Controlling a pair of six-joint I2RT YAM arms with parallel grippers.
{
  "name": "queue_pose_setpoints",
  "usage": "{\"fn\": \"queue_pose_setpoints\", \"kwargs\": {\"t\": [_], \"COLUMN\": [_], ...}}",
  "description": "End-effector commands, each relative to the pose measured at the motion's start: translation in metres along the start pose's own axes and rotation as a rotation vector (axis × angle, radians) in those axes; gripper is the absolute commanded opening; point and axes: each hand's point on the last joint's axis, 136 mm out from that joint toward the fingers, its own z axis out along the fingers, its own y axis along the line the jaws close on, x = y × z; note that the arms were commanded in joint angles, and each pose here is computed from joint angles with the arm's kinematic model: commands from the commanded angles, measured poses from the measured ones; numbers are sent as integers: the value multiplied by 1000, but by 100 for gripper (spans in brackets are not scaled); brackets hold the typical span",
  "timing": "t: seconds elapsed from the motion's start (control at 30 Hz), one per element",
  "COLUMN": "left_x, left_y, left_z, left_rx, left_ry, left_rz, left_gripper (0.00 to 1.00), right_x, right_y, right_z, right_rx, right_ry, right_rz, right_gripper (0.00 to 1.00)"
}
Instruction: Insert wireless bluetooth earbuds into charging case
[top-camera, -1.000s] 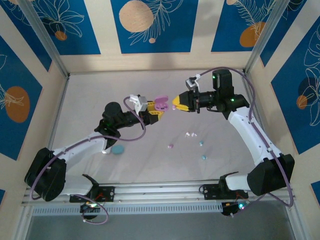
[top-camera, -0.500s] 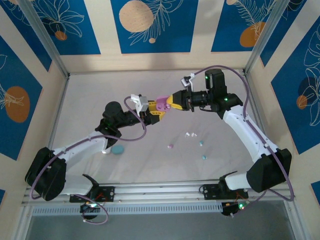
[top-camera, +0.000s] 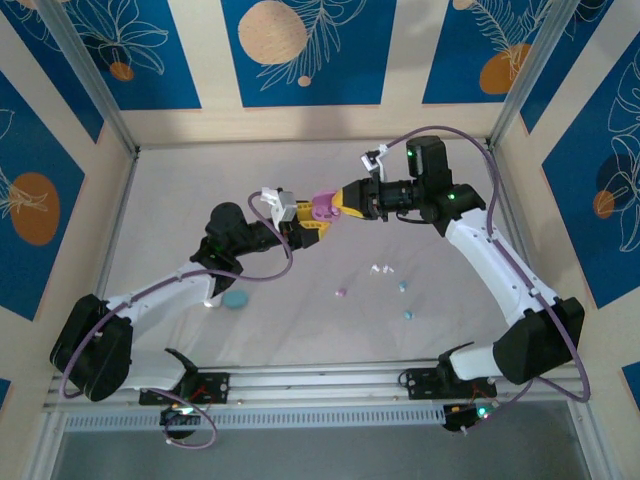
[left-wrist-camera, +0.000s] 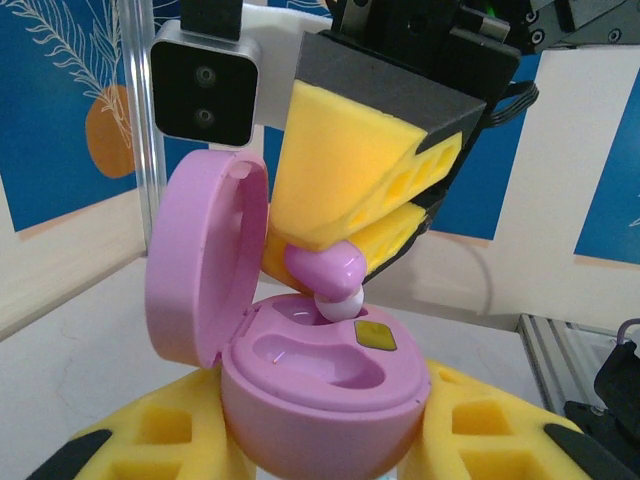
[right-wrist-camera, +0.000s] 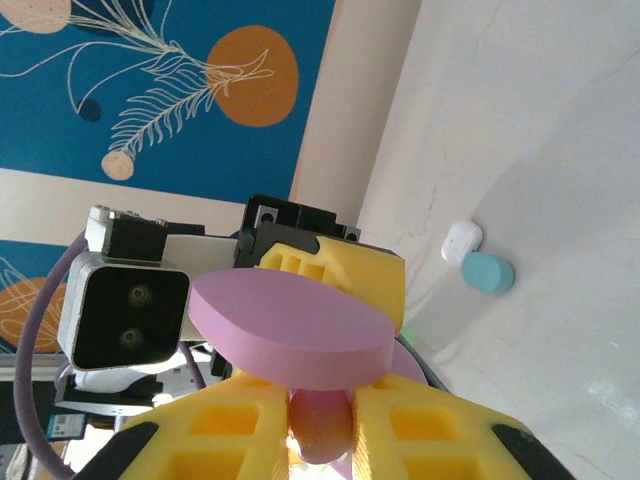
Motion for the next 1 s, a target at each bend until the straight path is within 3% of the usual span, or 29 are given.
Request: {"fn": "queue_pose_setpoints", "kwargs": {"t": [0.0,0.97], "left_x": [-33,-37], "left_y": [-16,-17], "left_z": [4,-1], "left_rx": [63,44], "left_ry": [-88,-98], "left_rz": [53,58], "left_gripper": [24,24], "right_x": [2,-6], "right_y": [-3,7], "right_z": [5,-1], "right_rx": [55,135], "right_ry": [6,-42], "right_rz": [-40,-79], "right_gripper": [22,37]}}
